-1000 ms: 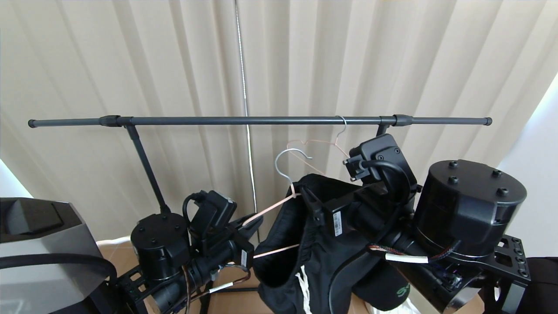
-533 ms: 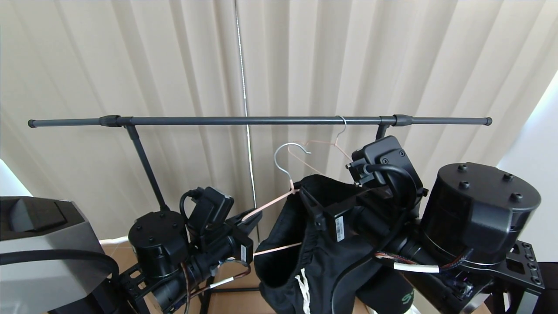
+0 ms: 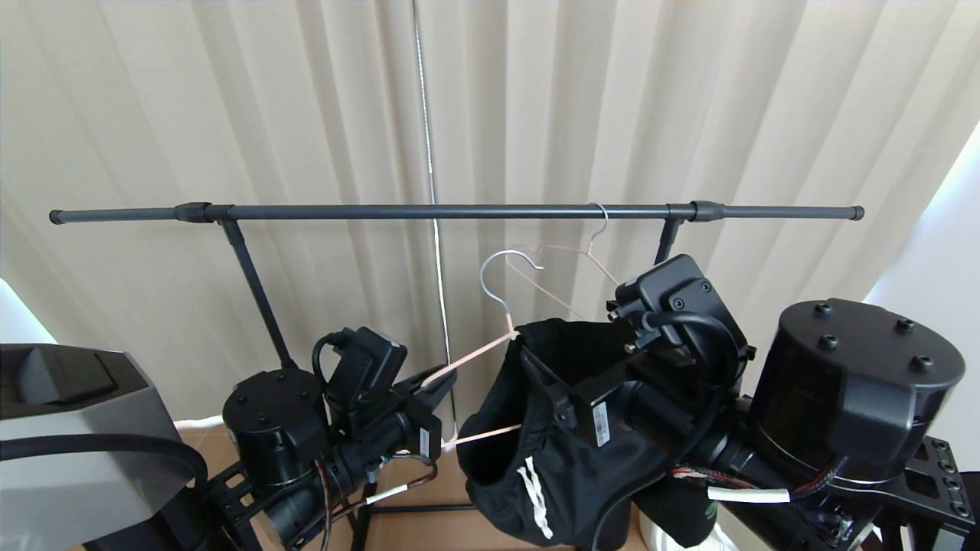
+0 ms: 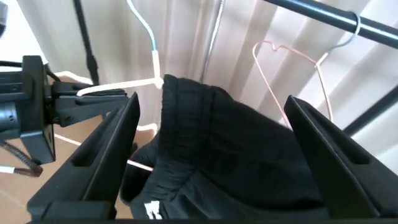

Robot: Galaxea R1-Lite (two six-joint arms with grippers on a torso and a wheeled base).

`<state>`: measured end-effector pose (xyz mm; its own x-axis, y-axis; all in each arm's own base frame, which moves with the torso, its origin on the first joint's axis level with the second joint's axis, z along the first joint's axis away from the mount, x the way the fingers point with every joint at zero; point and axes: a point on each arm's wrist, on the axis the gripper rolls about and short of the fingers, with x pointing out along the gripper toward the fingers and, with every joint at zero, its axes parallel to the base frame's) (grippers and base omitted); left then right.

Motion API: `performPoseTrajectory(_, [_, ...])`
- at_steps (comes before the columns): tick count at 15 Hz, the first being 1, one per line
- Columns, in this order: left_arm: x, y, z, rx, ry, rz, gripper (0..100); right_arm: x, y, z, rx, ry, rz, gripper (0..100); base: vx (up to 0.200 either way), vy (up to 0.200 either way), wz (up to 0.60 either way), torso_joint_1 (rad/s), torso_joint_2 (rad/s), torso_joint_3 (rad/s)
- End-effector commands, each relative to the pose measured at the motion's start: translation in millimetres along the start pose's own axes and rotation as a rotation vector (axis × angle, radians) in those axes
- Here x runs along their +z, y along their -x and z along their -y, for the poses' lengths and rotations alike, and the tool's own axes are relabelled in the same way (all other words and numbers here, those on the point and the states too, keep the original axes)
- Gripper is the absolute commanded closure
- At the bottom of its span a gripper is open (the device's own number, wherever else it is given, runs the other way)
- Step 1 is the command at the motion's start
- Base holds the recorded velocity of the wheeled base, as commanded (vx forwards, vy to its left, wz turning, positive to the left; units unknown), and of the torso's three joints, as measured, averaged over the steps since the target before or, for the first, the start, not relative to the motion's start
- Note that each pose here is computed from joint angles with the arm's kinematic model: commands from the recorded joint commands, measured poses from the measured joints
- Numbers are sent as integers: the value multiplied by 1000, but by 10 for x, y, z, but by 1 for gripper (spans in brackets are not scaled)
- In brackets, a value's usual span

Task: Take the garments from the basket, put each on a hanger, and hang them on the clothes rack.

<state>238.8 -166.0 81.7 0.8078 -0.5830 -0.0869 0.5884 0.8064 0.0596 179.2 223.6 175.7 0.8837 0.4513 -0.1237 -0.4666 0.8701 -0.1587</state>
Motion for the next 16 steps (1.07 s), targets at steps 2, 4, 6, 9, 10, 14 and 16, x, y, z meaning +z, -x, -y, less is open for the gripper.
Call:
performPoseTrajectory(2, [-63, 54, -30, 8, -1, -33, 100, 53, 183, 319, 93, 45, -13, 0, 0, 0, 0, 0, 0, 0])
performPoseTrajectory(4, [-101, 101, -35, 8, -8, -56, 100, 102, 247, 668, 156, 99, -71, 0, 0, 0, 0, 0, 0, 0])
performPoseTrajectory(6, [-134, 131, -44, -6, -9, -74, 100, 193, 308, 947, 240, 147, -144, 0, 0, 0, 0, 0, 0, 0])
performPoseTrajectory(9, [-195, 223, -35, -18, -33, -114, 100, 382, 380, 1326, 486, 233, -296, 0, 0, 0, 0, 0, 0, 0])
performPoseTrajectory(10, [-225, 255, -29, -35, -51, -131, 100, 371, 315, 1382, 569, 257, -346, 0, 0, 0, 0, 0, 0, 0])
performPoseTrajectory(14, [-263, 309, 16, -69, -58, -155, 100, 231, -92, 1503, 767, 305, -472, 0, 0, 0, 0, 0, 0, 0])
performPoseTrajectory(16, [-256, 300, 15, -70, -56, -151, 100, 191, -196, 1464, 862, 250, -470, 0, 0, 0, 0, 0, 0, 0])
